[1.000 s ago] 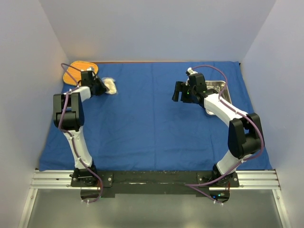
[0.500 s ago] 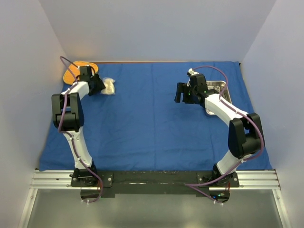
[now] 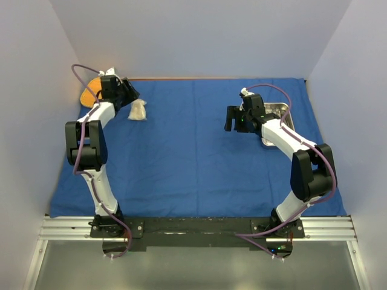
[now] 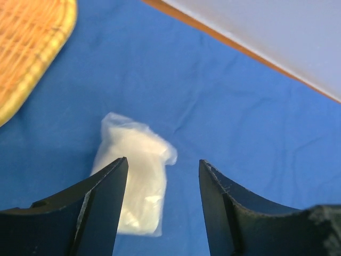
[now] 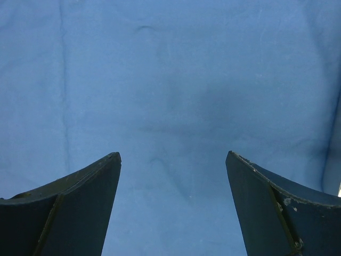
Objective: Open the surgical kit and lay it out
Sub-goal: Place the medical item in the surgical kit, then pick up the medical item from the container.
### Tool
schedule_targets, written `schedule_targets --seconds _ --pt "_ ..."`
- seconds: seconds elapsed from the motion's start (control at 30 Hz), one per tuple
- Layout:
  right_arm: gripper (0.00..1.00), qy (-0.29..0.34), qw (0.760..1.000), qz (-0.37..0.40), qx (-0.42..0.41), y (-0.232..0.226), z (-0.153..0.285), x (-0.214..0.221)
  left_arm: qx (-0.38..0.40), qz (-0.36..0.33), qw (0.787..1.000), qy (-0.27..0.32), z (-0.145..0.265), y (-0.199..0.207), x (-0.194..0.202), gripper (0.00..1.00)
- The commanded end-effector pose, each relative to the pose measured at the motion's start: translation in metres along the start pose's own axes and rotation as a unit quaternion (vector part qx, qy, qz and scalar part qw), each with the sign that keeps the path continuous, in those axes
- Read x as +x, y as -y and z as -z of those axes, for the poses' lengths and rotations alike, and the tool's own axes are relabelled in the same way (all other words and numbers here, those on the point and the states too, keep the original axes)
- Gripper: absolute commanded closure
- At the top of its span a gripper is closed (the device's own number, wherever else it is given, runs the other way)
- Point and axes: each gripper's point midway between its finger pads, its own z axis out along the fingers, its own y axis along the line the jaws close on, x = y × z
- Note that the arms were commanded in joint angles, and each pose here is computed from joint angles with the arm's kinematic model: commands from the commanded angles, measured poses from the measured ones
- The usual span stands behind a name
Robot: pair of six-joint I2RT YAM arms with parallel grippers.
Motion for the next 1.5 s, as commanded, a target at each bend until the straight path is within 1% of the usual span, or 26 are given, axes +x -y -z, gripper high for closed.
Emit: schedule_targets --seconds 0.0,0.03,0.17,0.27,0.37,0.4,0.43,0.5,0.53,0.63,0.7,0.77,0.8,0.83,0.93,0.97,1.0,1.07,1.1,1.17,1.23,1.3,1.33,1.4,1.47 --pt "0.15 0.039 0.999 0.008 0.011 0.003 0.017 -0.026 0.052 0.025 0.998 0.004 -0.021 0.017 0.001 0.40" --pt "0.15 0.039 0.999 0.009 0.012 0.003 0.018 -0.025 0.049 0.029 0.998 -0.009 -0.028 0.012 0.013 0.40" --pt "0.15 0.043 0.999 0.007 0.028 0.014 0.020 -0.029 0.056 0.035 0.997 -0.032 -0.035 0.013 0.030 0.41" --pt "0.16 0.055 0.998 0.005 0.041 0.025 0.025 -0.039 0.061 0.033 0.997 -0.027 -0.030 0.019 0.024 0.41" --pt "0.15 0.069 0.996 0.008 0.056 0.040 0.030 -0.053 0.054 0.019 0.998 -0.007 -0.017 0.027 -0.001 0.38" --pt "0.16 0.075 0.995 0.010 0.063 0.045 0.031 -0.058 0.053 0.012 0.999 -0.003 -0.014 0.029 -0.007 0.37" --pt "0.16 0.078 0.994 0.018 0.070 0.051 0.031 -0.061 0.057 0.007 0.998 0.008 -0.005 0.037 -0.021 0.34" --pt "0.16 0.092 0.992 0.017 0.085 0.068 0.032 -0.072 0.054 0.005 0.999 0.007 0.004 0.041 -0.027 0.30" --pt "0.16 0.095 0.991 0.021 0.090 0.074 0.031 -0.075 0.056 0.003 0.998 0.012 0.014 0.047 -0.037 0.24" --pt "0.16 0.111 0.988 0.015 0.109 0.102 0.028 -0.087 0.062 -0.001 0.998 0.014 0.034 0.061 -0.048 0.16" --pt "0.18 0.121 0.984 0.001 0.130 0.126 0.027 -0.095 0.064 -0.013 0.998 0.010 0.044 0.069 -0.045 0.13" --pt "0.21 0.116 0.984 -0.011 0.134 0.140 0.017 -0.098 0.059 -0.028 0.998 0.001 0.060 0.079 -0.038 0.08" --pt "0.21 0.121 0.982 -0.019 0.140 0.154 0.016 -0.103 0.052 -0.039 0.998 0.003 0.065 0.075 -0.037 0.06" --pt "0.22 0.121 0.982 -0.021 0.144 0.161 0.012 -0.104 0.053 -0.053 0.997 -0.009 0.075 0.084 -0.025 0.04" --pt "0.23 0.106 0.985 -0.019 0.135 0.175 -0.010 -0.106 0.041 -0.089 0.995 -0.024 0.093 0.090 -0.002 0.03" --pt "0.23 0.112 0.985 -0.017 0.129 0.177 -0.012 -0.115 0.041 -0.098 0.994 -0.029 0.098 0.094 0.006 0.03" --pt "0.24 0.096 0.987 -0.018 0.129 0.183 -0.026 -0.107 0.042 -0.107 0.993 -0.036 0.101 0.096 0.013 0.03" --pt "0.25 0.096 0.989 -0.014 0.116 0.185 -0.034 -0.114 0.043 -0.114 0.991 -0.057 0.112 0.095 0.031 0.03" --pt "0.26 0.077 0.991 -0.014 0.108 0.188 -0.048 -0.105 0.043 -0.114 0.991 -0.062 0.116 0.094 0.036 0.03" --pt "0.29 0.072 0.991 -0.009 0.109 0.193 -0.056 -0.107 0.042 -0.117 0.990 -0.073 0.125 0.091 0.051 0.03" --pt "0.34 0.050 0.993 -0.008 0.104 0.196 -0.072 -0.096 0.040 -0.113 0.989 -0.082 0.132 0.086 0.062 0.03" --pt "0.40 0.040 0.994 -0.007 0.101 0.197 -0.078 -0.093 0.041 -0.109 0.989 -0.088 0.136 0.086 0.070 0.03" --pt "0.45 0.032 0.995 -0.006 0.097 0.199 -0.083 -0.088 0.042 -0.109 0.989 -0.091 0.138 0.085 0.074 0.03" --pt "0.49 0.022 0.996 -0.007 0.092 0.196 -0.085 -0.083 0.043 -0.107 0.989 -0.095 0.138 0.085 0.078 0.03" --pt "0.56 0.011 0.997 -0.009 0.080 0.192 -0.083 -0.076 0.046 -0.108 0.988 -0.100 0.138 0.087 0.081 0.03"
